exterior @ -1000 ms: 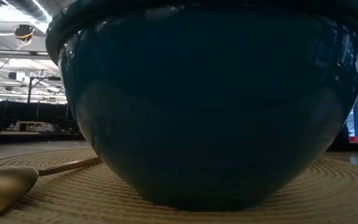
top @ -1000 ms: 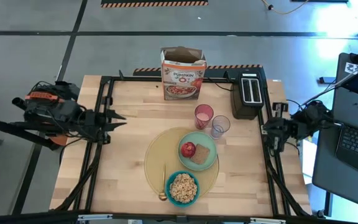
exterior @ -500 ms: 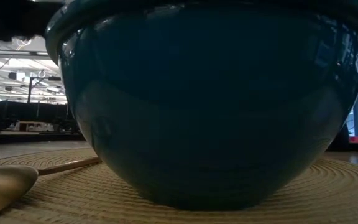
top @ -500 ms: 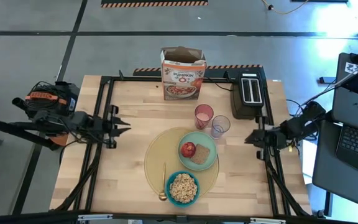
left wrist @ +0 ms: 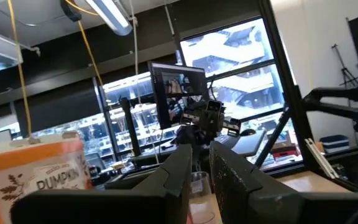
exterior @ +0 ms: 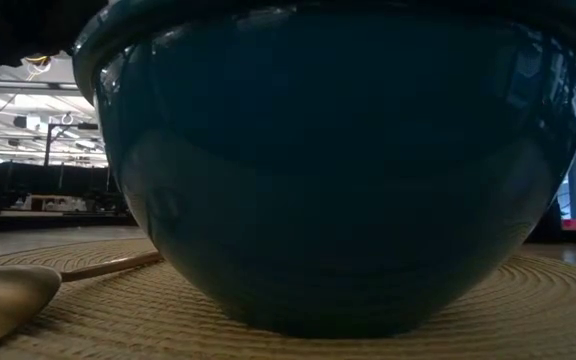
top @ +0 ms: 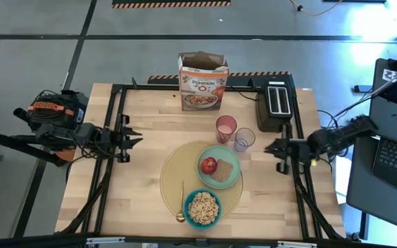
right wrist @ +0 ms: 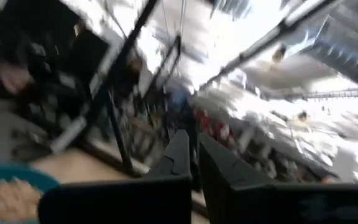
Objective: Arrange a breakfast setting
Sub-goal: Return to Home Position
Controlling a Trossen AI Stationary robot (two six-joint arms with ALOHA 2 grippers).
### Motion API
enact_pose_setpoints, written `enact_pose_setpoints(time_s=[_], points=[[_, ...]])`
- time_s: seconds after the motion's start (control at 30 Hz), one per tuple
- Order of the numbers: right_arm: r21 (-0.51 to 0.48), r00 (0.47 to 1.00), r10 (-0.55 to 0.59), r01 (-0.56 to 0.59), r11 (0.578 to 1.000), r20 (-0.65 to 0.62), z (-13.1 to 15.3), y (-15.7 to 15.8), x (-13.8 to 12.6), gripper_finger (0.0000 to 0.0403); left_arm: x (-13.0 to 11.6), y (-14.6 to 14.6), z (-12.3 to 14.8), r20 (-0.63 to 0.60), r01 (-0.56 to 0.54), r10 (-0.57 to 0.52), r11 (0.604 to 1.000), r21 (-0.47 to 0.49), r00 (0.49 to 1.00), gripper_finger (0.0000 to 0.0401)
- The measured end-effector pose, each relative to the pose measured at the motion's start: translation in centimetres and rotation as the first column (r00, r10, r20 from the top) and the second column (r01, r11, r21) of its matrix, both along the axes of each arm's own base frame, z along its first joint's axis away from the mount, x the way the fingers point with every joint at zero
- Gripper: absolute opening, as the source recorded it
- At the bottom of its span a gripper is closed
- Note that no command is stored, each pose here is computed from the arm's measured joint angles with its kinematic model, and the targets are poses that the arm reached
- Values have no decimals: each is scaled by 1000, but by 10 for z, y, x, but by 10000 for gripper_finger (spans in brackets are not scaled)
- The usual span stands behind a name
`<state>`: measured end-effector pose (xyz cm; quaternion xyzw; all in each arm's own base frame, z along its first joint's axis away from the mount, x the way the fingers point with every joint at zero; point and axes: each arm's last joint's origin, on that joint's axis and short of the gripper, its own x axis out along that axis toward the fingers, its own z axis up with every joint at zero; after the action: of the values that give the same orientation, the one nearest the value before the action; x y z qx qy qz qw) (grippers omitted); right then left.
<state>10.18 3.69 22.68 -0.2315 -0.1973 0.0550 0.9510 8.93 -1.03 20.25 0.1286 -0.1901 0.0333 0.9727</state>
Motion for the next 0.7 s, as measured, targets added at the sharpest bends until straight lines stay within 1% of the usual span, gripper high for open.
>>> enact_pose_setpoints(time_s=[0.07,0.17,0.3,0.43,0.5,0.63,0.7], points=[[-21,998,-48,47,999,-39,1,-4,11,7,0,1,0,0,-9,9,1000,-4,1000,53],[-50,994,-101,99,994,-43,0,-13,22,7,0,2,0,-5,-20,20,1000,-7,1000,53],[-51,986,-155,158,986,63,11,-29,16,7,1,2,-2,-25,-15,14,1000,-27,1000,53],[-53,980,-179,184,981,91,14,-40,4,7,2,2,-5,-52,0,-2,999,-37,999,53],[-47,981,-188,190,981,47,17,-43,-3,7,3,2,-6,-66,3,-6,999,-42,998,53],[-9,979,-159,159,987,-126,9,-46,-10,7,4,2,-10,-103,4,-8,999,-44,995,53],[18,978,-148,152,988,-149,6,-46,-14,7,4,2,-11,-118,3,-8,999,-43,993,53]])
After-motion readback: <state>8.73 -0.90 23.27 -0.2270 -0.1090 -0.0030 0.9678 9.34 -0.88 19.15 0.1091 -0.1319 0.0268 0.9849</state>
